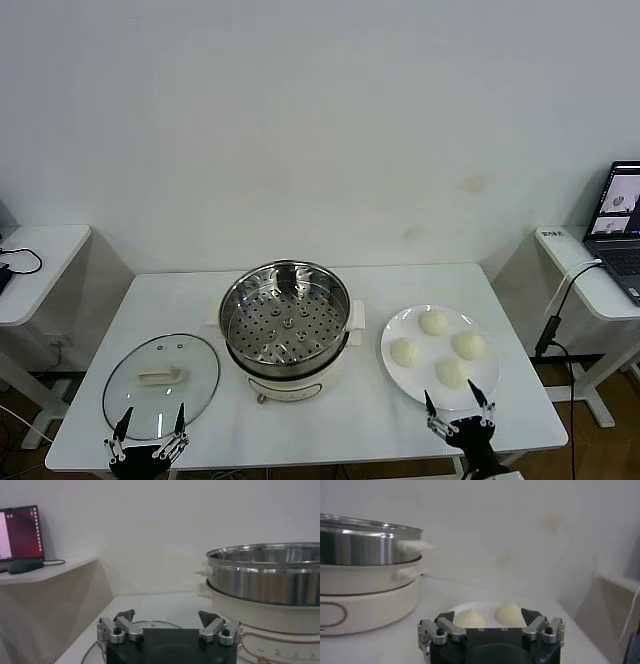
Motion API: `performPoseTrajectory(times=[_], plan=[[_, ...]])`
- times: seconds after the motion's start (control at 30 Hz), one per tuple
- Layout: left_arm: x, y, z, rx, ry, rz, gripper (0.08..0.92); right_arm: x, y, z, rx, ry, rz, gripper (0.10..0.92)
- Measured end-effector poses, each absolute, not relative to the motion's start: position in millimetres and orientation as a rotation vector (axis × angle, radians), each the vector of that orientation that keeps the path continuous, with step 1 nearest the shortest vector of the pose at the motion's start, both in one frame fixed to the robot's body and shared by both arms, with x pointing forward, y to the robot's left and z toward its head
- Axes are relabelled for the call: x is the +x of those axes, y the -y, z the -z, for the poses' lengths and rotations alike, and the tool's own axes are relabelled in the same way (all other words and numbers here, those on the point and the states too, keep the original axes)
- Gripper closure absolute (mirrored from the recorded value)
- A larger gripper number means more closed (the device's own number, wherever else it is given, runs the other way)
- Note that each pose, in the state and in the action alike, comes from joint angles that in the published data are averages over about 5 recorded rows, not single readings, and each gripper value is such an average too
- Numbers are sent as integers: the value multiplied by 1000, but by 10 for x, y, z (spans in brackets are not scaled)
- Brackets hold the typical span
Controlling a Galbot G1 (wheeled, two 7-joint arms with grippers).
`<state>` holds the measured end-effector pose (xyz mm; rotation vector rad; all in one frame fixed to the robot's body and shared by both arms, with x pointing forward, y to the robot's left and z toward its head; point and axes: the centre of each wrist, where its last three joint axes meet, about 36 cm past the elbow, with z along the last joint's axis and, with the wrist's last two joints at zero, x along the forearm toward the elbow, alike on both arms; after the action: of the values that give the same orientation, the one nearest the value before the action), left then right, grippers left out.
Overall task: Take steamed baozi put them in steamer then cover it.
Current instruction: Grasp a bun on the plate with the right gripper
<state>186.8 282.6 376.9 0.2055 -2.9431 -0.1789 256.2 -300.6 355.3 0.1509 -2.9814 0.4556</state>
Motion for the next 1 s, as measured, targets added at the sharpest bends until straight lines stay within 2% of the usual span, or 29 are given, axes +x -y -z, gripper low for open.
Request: performPoseTrajectory(times=[0.3, 0.7, 1.0], plan=[[1907, -2847, -3797, 210, 2955, 248, 177, 3067, 3359, -3820, 205, 2877, -830, 199], [1905, -2793, -3874, 213, 2968, 312, 177, 4174, 3942, -4462, 464, 2478, -1419, 200], [1941, -2804, -3889, 205, 2977, 343, 177, 5012, 4060, -4888, 760, 2137, -1551, 200]])
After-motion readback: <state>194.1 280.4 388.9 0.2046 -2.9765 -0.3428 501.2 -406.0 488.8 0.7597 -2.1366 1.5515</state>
